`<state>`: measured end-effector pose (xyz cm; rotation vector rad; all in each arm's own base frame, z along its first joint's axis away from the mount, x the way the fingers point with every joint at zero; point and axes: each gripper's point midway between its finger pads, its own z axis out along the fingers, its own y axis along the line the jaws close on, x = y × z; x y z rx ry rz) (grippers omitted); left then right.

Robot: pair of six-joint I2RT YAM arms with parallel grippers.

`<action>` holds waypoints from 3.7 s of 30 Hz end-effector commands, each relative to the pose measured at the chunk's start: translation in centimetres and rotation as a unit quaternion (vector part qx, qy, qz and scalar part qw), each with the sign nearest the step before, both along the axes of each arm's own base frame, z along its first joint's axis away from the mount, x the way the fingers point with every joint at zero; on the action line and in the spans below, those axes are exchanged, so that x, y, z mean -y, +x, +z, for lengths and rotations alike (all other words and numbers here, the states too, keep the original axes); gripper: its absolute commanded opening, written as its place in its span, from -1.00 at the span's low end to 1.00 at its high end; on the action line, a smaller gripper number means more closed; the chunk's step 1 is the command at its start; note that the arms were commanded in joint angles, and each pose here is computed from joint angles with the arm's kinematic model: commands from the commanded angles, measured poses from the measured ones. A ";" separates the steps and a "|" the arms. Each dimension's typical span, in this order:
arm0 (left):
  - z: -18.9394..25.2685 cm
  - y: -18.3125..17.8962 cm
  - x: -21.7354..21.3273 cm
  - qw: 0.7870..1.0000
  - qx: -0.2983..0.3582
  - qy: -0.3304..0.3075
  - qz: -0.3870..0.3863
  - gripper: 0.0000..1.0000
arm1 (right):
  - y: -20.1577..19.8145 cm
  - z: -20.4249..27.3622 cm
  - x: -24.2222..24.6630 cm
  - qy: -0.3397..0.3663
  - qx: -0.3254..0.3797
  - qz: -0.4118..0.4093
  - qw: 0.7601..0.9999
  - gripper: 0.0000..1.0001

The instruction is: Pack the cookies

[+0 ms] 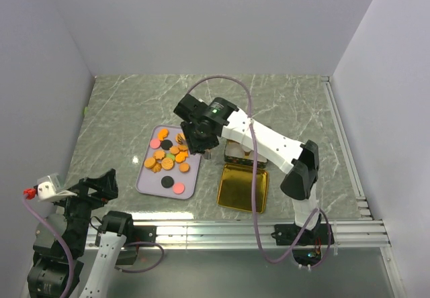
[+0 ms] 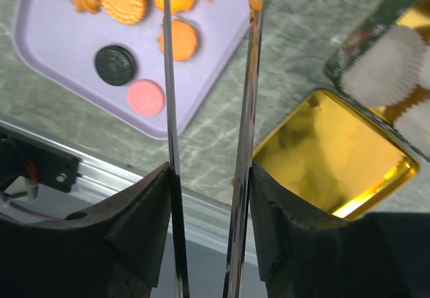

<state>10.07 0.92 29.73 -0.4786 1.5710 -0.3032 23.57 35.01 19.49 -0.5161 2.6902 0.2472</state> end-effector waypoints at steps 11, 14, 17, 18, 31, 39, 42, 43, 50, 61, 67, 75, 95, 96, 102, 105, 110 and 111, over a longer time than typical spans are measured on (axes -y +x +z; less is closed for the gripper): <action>1.0 0.1 0.0 1.000 0.021 0.007 -0.002 0.99 | 1.3 -2.3 -3.3 0.000 -0.012 0.012 1.000 0.12; 1.0 0.1 0.0 1.000 0.021 0.007 -0.002 0.99 | 1.3 -3.0 -3.5 -0.002 -0.018 0.014 1.000 0.12; 1.0 0.2 0.0 1.000 0.021 0.007 -0.002 0.99 | 1.2 -3.3 -3.7 -0.003 -0.023 0.015 1.000 0.11; 1.0 0.2 0.0 1.000 0.020 0.007 -0.002 0.99 | 1.1 -3.4 -3.7 -0.002 -0.024 0.015 1.000 0.08; 0.9 0.3 0.1 1.000 0.019 0.009 -0.005 0.99 | 0.6 -2.8 -3.8 0.013 -0.033 0.005 0.999 -0.24; 0.9 0.3 0.2 1.000 0.019 0.010 -0.008 0.99 | 1.5 1.4 -3.0 0.037 0.007 -0.014 0.999 -0.25; 1.0 0.3 0.3 1.000 0.020 0.011 -0.011 0.99 | 1.6 2.8 -1.8 0.042 0.023 -0.025 0.999 -0.25; 1.0 0.3 0.3 1.000 0.021 0.011 -0.011 0.99 | 1.6 3.0 -1.4 0.041 0.024 -0.029 0.998 -0.25; 1.0 0.2 0.4 1.000 0.024 0.012 -0.015 0.99 | 2.1 6.4 3.6 0.037 0.065 -0.071 0.995 -0.26; 1.0 0.2 0.6 0.999 0.024 0.014 -0.020 0.99 | 2.7 4.7 15.3 -0.001 0.083 -0.173 0.981 -0.26; 1.0 0.3 0.6 0.999 0.024 0.015 -0.020 0.99 | 2.8 2.3 18.9 -0.039 0.076 -0.201 0.976 -0.27; 0.9 0.4 0.5 1.000 0.021 0.013 -0.017 0.99 | 3.2 0.4 21.1 -0.065 0.068 -0.218 0.972 -0.27; 0.8 0.4 0.5 1.000 0.017 0.013 -0.016 0.99 | 4.9 -1.7 23.0 -0.081 0.067 -0.245 0.964 -0.03; 0.7 0.5 0.5 1.000 0.015 0.014 -0.016 0.99 | 5.0 -1.7 23.0 -0.081 0.067 -0.246 0.964 -0.01; 0.8 0.5 0.5 1.000 0.015 0.014 -0.017 0.99 | 5.3 -1.5 23.0 -0.078 0.067 -0.248 0.963 0.06; 0.8 0.5 0.6 1.000 0.016 0.014 -0.018 0.99 | 5.5 -0.9 22.9 -0.075 0.071 -0.249 0.963 0.06; 0.8 0.6 0.6 1.000 0.016 0.016 -0.020 0.99 | 5.5 0.5 22.4 -0.055 0.073 -0.249 0.964 0.06; 0.7 0.6 0.6 1.000 0.015 0.016 -0.020 0.99 | 5.5 1.1 21.9 -0.041 0.074 -0.246 0.966 0.05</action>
